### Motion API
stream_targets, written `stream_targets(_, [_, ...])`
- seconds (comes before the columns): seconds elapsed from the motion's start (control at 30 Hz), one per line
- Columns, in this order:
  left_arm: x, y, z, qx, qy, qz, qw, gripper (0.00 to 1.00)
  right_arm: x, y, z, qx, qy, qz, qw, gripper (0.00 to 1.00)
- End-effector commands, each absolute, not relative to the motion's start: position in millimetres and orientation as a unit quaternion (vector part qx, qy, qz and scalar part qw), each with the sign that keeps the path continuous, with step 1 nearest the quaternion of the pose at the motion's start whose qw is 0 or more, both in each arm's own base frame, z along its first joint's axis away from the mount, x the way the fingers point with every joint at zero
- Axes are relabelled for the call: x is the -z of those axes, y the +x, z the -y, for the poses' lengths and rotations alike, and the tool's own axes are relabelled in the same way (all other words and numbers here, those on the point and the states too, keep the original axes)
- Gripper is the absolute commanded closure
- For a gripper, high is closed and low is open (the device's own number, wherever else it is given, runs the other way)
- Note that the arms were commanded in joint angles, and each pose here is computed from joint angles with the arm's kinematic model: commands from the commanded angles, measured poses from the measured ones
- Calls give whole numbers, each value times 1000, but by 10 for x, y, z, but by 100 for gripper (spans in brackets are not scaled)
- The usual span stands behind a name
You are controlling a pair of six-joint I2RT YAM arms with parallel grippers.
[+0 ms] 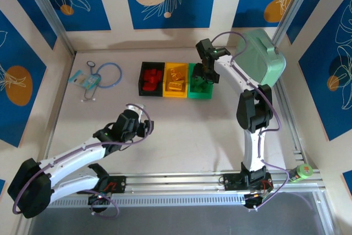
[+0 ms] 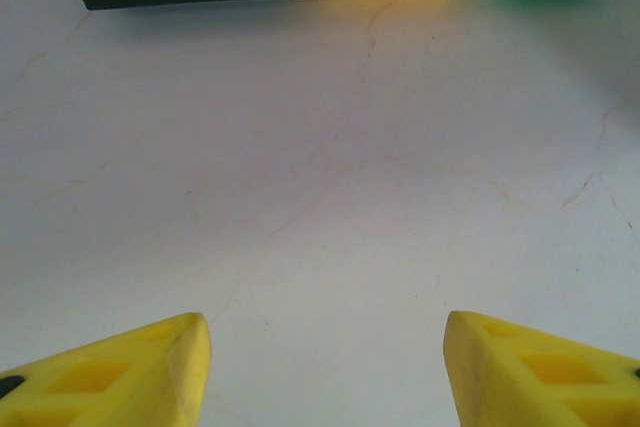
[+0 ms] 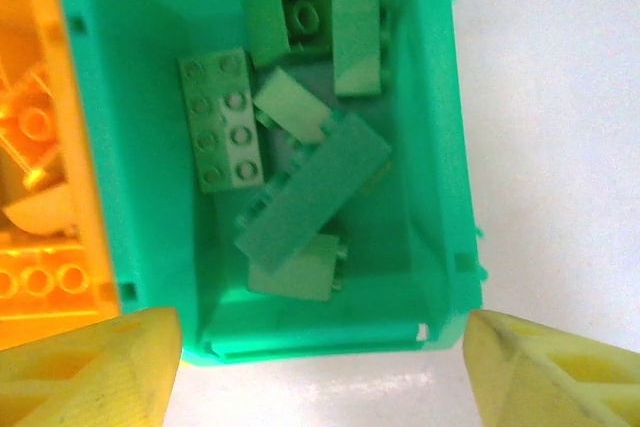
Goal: Sort the legos into containers by color
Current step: Place the lego in the container, then reset both arms
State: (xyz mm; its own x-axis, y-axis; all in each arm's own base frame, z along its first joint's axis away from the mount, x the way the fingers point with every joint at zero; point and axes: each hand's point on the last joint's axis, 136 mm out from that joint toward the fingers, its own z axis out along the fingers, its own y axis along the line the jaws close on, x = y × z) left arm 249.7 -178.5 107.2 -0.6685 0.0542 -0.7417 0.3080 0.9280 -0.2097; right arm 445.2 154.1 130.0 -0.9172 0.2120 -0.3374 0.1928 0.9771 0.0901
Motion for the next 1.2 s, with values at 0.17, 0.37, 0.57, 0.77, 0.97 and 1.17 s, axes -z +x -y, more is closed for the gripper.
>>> stream_targets(0.17, [-1253, 2595, 1652, 136, 78, -887, 433, 31, -1560, 4224, -1495, -54, 101, -968, 222, 24])
stream_targets(0.37, [-1415, 2664, 1329, 70, 37, -875, 478, 21, -1693, 4044, -1349, -59, 101, -960, 256, 24])
stream_targets(0.57, [-1595, 2669, 918, -21, 6, -852, 522, 15, -1955, 3850, -1318, -97, 55, -931, 348, 22])
stream_targets(0.77, [-1668, 2628, 619, -104, 3, -832, 545, 11, -2234, 3474, -1310, -154, -16, -868, 471, 18])
stream_targets(0.97, [-1721, 2542, 324, -185, -11, -818, 545, 8, -1949, 3204, -773, -59, 29, -855, 515, 12])
stream_targets(1.17, [-1797, 2537, 265, -201, -12, -798, 567, 7, -1628, 2909, -433, -28, 84, -876, 473, 2])
